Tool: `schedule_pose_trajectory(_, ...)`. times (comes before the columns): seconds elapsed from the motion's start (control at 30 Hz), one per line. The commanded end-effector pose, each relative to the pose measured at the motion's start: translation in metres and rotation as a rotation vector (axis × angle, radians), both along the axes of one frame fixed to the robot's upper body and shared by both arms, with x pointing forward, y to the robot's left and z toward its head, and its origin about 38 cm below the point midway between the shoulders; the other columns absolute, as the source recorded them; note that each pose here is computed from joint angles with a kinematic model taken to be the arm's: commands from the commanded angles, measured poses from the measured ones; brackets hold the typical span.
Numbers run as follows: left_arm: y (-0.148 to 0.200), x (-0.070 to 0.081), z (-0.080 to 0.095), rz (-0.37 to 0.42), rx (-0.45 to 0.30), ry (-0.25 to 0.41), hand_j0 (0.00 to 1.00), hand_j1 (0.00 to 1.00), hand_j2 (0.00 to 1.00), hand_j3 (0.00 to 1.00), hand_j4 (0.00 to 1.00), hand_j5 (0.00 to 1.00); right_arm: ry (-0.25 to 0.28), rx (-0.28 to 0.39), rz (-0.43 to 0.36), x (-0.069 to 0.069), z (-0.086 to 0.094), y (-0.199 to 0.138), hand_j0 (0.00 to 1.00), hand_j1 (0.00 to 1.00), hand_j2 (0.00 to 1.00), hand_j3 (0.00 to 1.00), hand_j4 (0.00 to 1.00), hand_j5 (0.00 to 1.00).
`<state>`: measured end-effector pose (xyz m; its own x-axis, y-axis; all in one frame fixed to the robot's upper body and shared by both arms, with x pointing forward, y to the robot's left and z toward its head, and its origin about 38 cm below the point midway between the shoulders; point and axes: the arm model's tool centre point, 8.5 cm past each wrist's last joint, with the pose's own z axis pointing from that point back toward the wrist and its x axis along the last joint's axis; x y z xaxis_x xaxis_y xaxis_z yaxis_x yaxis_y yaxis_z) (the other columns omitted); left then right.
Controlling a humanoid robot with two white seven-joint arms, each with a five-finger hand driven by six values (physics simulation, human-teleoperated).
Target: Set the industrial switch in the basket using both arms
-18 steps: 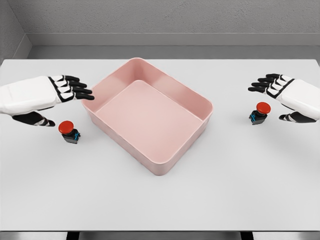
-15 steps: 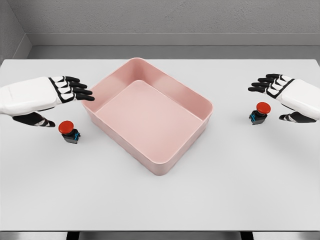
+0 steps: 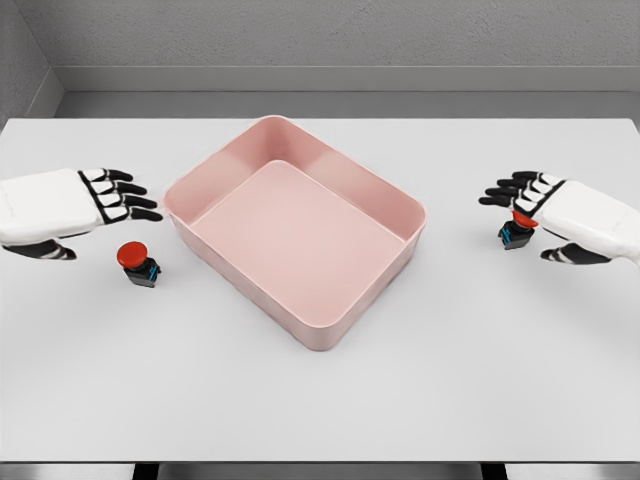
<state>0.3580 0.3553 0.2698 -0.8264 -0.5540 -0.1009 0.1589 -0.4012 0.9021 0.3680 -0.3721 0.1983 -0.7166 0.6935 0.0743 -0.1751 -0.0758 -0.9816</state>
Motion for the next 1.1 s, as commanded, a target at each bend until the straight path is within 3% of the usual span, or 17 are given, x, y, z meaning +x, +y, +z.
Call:
schedule_pose_trajectory(0.0,0.004,-0.003,-0.003,0.006,0.021,0.016,0.92,0.92,0.92,0.92,0.92,0.92,0.015,0.012,0.008,-0.001,-0.005,0.004,1.00,1.00,1.00,1.00,1.00,1.00)
schedule_pose_trajectory(0.23,-0.001,-0.005,-0.020,-0.013,0.056,0.035,0.85,0.85,0.85,0.85,0.85,0.85,0.002,0.023,0.012,0.006,-0.003,0.011,1.00,1.00,1.00,1.00,1.00,1.00)
schedule_pose_trajectory(0.33,-0.006,-0.004,-0.024,-0.023,0.043,0.041,0.85,0.85,0.85,0.85,0.85,0.85,0.040,-0.022,0.013,0.007,-0.006,0.009,1.00,1.00,1.00,1.00,1.00,1.00)
schedule_pose_trajectory(0.63,-0.017,-0.003,-0.035,-0.048,0.040,0.043,0.85,0.85,0.85,0.85,0.85,0.85,0.076,-0.102,0.005,0.015,-0.001,0.003,1.00,1.00,1.00,1.00,1.00,1.00)
schedule_pose_trajectory(0.7,-0.019,-0.003,-0.037,-0.052,0.048,0.038,0.85,0.85,0.85,0.85,0.85,0.85,0.106,-0.124,-0.009,0.022,-0.009,-0.002,1.00,1.00,1.00,1.00,1.00,1.00)
schedule_pose_trajectory(0.83,-0.018,-0.001,-0.040,-0.049,0.060,0.034,0.85,0.85,0.85,0.85,0.85,0.85,0.109,-0.128,0.007,0.028,-0.010,0.006,1.00,1.00,1.00,1.00,1.00,1.00)
schedule_pose_trajectory(1.07,-0.013,0.005,-0.046,-0.027,0.079,0.030,0.85,0.85,0.85,0.85,0.85,0.85,0.163,-0.148,-0.003,0.048,-0.030,0.014,1.00,1.00,1.00,1.00,1.00,1.00)
